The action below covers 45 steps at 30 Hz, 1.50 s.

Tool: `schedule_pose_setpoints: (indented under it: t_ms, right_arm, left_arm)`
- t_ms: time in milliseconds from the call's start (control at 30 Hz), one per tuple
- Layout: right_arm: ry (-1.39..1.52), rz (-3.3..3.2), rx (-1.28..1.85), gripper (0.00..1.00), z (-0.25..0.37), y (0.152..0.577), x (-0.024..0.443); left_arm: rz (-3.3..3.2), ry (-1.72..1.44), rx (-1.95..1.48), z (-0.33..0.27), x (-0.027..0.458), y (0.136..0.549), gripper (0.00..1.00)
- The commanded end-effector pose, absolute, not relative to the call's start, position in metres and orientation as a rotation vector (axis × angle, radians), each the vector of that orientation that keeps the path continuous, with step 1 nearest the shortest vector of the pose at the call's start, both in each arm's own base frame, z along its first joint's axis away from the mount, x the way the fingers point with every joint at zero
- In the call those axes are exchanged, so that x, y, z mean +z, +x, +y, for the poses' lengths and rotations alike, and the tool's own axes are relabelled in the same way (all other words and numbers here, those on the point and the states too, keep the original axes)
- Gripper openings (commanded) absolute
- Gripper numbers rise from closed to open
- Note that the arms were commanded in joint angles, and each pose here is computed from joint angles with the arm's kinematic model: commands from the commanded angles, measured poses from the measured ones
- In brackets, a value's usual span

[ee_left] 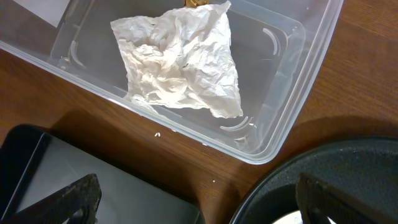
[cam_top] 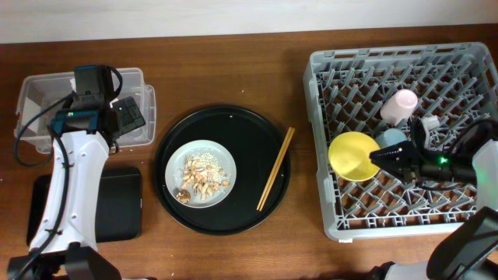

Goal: Sort waste into correct bins and load items into the dishwasher rack
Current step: 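Lower the yellow bowl into the rack's front corner and open the right gripper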

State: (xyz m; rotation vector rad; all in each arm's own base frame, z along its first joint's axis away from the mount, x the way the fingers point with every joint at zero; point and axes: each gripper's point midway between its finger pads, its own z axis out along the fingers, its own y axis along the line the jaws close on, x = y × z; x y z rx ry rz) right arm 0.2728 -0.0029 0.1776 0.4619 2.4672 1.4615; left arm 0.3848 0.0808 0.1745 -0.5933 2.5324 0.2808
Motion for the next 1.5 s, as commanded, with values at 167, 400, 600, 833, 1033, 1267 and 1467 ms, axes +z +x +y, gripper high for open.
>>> schedule_pose_setpoints:
  t_ms: [167, 400, 600, 833, 1033, 1267, 1467]
  right_arm:
    - [0.463, 2.901, 0.374, 0.45, 0.038, 0.306, 0.173]
    - [0.479, 2.925, 0.044, 0.54, 0.068, 0.33, 0.13]
    - [0.505, 2.974, 0.063, 0.11, 0.075, 0.336, 0.111]
    - [0.039, 2.873, 0.902, 0.04, 0.129, 0.338, 0.209]
    - [0.044, 2.245, 1.809, 0.04, 0.093, 0.314, 0.208]
    - [0.258, 2.317, 1.829, 0.05, 0.077, 0.296, 0.175]
    - [0.45, 2.505, 1.621, 0.22, 0.037, 0.286, 0.143]
  left_arm:
    - [2.514, -0.605, 0.282, 0.081, 0.18, 0.385, 0.99]
    - [2.514, -0.605, 0.282, 0.081, 0.18, 0.385, 0.99]
    - [2.514, -0.605, 0.282, 0.081, 0.18, 0.385, 0.99]
    - [2.514, -0.605, 0.282, 0.081, 0.18, 0.385, 0.99]
    - [2.514, -0.605, 0.282, 0.081, 0.18, 0.385, 0.99]
    - [2.514, -0.605, 0.282, 0.081, 0.18, 0.385, 0.99]
    - [2.514, -0.605, 0.282, 0.081, 0.18, 0.385, 0.99]
